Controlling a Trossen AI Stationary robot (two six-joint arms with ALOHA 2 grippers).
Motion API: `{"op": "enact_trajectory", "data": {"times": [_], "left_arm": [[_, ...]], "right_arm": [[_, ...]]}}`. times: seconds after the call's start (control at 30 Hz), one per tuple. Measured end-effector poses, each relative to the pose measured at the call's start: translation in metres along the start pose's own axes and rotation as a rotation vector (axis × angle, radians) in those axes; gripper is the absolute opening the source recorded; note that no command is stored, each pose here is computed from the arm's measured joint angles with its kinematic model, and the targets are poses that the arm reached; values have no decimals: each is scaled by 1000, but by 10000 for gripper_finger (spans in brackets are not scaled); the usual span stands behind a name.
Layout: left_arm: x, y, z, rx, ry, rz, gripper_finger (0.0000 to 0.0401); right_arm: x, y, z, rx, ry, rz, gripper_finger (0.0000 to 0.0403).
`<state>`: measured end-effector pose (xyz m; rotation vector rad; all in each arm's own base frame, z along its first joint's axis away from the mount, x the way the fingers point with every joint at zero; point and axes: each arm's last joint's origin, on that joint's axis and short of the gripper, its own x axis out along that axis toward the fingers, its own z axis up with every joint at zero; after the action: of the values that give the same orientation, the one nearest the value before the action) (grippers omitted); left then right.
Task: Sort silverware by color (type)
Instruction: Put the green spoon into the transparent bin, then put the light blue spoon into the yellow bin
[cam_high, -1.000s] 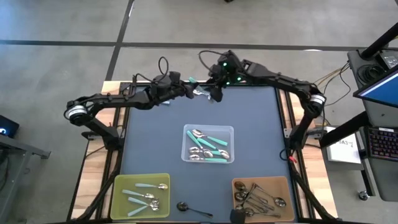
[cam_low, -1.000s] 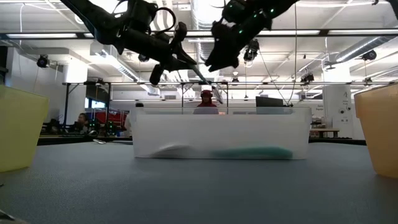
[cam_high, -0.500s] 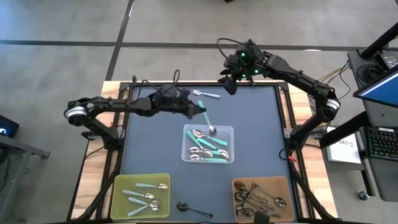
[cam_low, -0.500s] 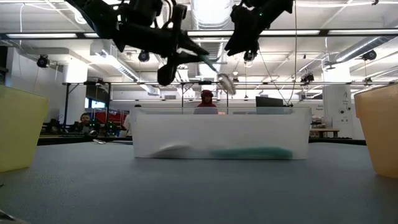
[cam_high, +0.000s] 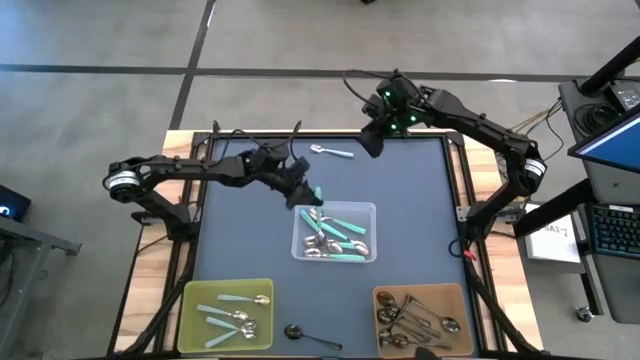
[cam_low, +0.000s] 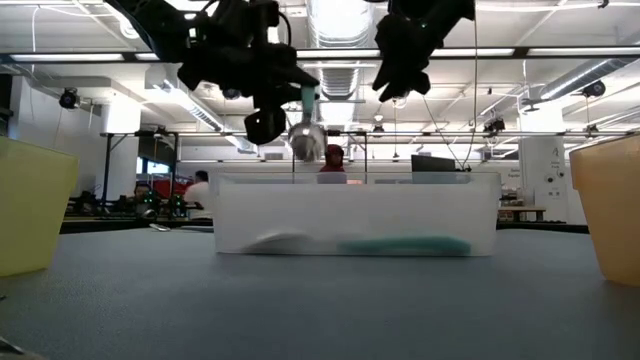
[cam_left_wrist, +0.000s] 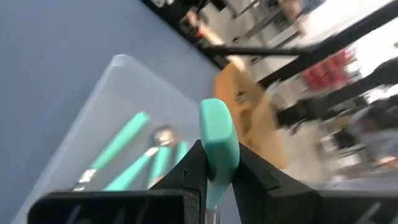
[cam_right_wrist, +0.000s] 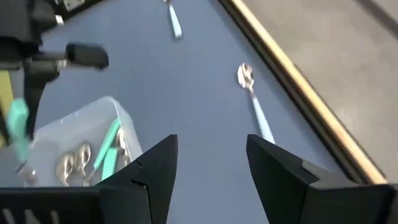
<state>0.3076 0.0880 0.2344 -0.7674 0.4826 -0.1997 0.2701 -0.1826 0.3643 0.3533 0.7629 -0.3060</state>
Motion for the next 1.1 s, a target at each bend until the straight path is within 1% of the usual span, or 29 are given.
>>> {"op": "enact_trajectory", "data": {"times": [0.07, 0.2, 0.27, 0.33, 0.43, 0.53, 0.6, 0.67, 0.83, 0.97, 1.1], "left_arm": [[0, 3, -4, 53, 23, 42, 34], [-1, 9, -11, 100, 82, 119, 34], [-1, 9, -11, 101, 103, 133, 34], [-2, 4, -5, 117, 102, 131, 38], [-2, -4, 4, 179, 107, 138, 78], [-2, -10, 12, 242, 93, 235, 119], [-1, -14, 17, 287, 101, 285, 136], [2, -15, 21, 309, 135, 290, 145], [20, -24, 39, 327, 168, 206, 150], [33, -27, 55, 363, 260, 221, 144], [41, -24, 66, 427, 371, 281, 136]], "right_arm": [[0, 0, -3, 9, 31, 0, 182], [-1, 0, -10, 31, 105, 1, 182], [-1, 0, -14, 42, 143, -1, 182], [-1, 0, -17, 48, 175, -19, 182], [-2, -1, -19, 45, 199, -74, 182], [-2, -3, -20, 20, 204, -125, 182], [-2, -4, -20, 3, 211, -132, 182], [-2, -3, -21, -12, 220, -131, 182], [-2, -4, -21, -41, 225, -137, 182], [-2, -5, -21, -48, 230, -179, 182], [1, -6, -23, -87, 248, -190, 182]]}}
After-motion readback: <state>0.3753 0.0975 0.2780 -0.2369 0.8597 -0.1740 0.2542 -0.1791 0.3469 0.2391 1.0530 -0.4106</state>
